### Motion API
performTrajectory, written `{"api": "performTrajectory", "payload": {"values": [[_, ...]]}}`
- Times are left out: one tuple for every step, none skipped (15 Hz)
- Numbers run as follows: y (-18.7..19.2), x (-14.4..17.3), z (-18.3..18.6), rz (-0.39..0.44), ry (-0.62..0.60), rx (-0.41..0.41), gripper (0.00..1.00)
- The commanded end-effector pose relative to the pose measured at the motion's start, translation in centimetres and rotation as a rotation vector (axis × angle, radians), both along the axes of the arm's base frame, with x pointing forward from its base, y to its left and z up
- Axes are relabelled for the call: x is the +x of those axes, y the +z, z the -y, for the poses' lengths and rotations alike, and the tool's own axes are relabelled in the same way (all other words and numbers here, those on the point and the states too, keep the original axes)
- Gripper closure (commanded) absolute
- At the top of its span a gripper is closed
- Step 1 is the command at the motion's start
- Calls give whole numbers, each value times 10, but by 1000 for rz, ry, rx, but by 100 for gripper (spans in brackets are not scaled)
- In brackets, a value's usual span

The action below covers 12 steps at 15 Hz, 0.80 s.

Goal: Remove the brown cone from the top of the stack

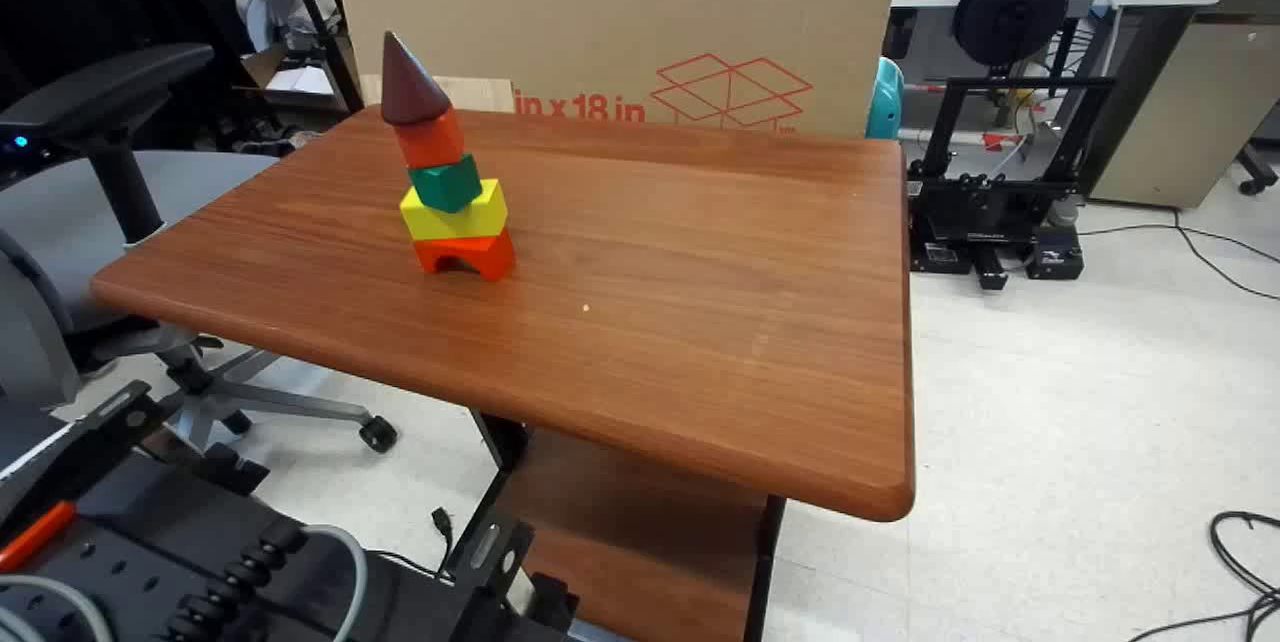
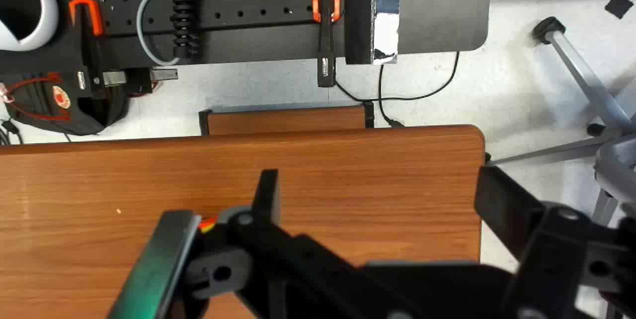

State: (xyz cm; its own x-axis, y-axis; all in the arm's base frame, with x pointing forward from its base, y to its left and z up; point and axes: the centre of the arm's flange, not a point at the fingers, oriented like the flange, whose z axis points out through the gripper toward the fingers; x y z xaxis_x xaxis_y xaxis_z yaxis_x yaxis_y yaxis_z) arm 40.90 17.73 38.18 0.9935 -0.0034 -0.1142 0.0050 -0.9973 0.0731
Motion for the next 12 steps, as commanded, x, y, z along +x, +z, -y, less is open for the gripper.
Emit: {"api": "performTrajectory", "payload": {"values": [[0,0,0,0,0,0,0],[0,0,0,0,0,0,0],[0,0,0,0,0,0,0],[0,0,0,0,0,0,0],[0,0,0,0,0,0,0],[0,0,0,0,0,0,0],[0,4,3,-3,6,21,0],[1,8,8,5,2,25,0],[3,14,15,16,-8,30,0],[6,20,24,27,-25,32,0],[9,25,32,35,-32,37,0],[11,32,43,46,-44,44,0]]}}
